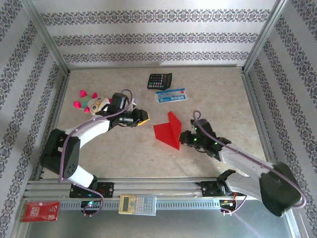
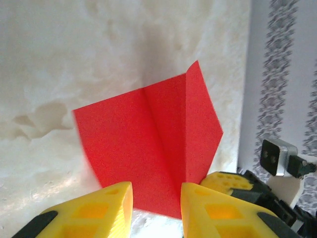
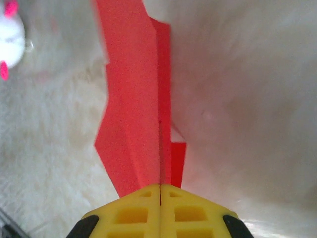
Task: Fold a paper plane with a square sheet of paper (pick it up from the middle)
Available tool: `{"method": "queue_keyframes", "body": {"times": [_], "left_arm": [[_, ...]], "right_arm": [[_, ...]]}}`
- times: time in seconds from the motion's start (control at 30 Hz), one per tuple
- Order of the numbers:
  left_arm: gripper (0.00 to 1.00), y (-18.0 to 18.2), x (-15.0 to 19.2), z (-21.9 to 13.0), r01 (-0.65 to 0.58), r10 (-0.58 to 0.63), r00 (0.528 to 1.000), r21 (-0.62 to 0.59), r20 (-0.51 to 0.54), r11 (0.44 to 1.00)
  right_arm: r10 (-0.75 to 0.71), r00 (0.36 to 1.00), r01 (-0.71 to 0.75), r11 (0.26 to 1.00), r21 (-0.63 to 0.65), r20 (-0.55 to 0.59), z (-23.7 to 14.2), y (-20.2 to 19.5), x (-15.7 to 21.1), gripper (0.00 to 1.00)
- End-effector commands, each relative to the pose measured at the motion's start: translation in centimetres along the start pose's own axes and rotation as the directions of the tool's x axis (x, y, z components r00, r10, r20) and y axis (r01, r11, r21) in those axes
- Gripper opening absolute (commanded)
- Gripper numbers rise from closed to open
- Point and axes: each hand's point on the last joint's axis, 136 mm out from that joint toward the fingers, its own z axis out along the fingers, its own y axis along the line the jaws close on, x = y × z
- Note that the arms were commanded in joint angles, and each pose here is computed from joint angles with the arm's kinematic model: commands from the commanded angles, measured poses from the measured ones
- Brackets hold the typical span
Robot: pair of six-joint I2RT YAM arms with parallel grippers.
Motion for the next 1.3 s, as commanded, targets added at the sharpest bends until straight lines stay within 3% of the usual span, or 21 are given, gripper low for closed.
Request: {"method": "queue_keyframes", "body": {"times": [0.0,0.17,0.27,0.37,0.7,0.97,1.07,1.17,1.27], "left_arm": [[0.32,-0.9,-0.4,-2.4,0.028,-0.029,0.999,0.005,0.021,1.000],[0.32,1.1,-0.9,-4.3,0.065,-0.061,0.995,-0.047,0.079,0.997],[0.32,3.0,-1.0,-4.8,0.096,-0.087,0.991,-0.089,0.101,0.991],[0.32,4.8,-1.1,-5.3,0.126,-0.112,0.987,-0.118,0.114,0.985],[0.32,8.0,-1.1,-6.7,0.155,-0.128,0.981,-0.193,0.146,0.969],[0.32,8.9,0.2,-6.7,0.181,-0.158,0.979,-0.197,0.126,0.964],[0.32,8.9,1.0,-6.7,0.198,-0.178,0.977,-0.187,0.117,0.962],[0.32,8.4,1.9,-6.5,0.226,-0.212,0.971,-0.138,0.108,0.964],[0.27,6.6,3.9,-5.3,0.204,-0.198,0.978,-0.092,0.068,0.975]], "right_arm": [[-0.169,0.984,0.154,0.966,0.206,0.056,-5.2,-1.5,-3.5,0.00],[-0.386,0.922,0.351,0.844,0.406,0.005,-8.5,-0.8,-5.7,0.00],[-0.504,0.857,0.479,0.710,0.517,-0.101,-7.2,-0.4,-4.6,0.00],[-0.534,0.813,0.558,0.599,0.575,-0.232,-4.2,-0.5,-2.0,0.00],[-0.500,0.744,0.667,0.519,0.534,-0.443,5.6,2.0,8.2,0.00],[-0.495,0.748,0.663,0.579,0.474,-0.442,8.2,4.8,9.9,0.18],[-0.481,0.781,0.618,0.687,0.382,-0.399,7.1,6.5,9.8,0.23],[-0.441,0.833,0.522,0.827,0.210,-0.334,5.4,8.6,9.8,0.24],[-0.363,0.890,0.390,0.919,0.049,-0.274,3.3,8.9,8.9,0.24]]}}
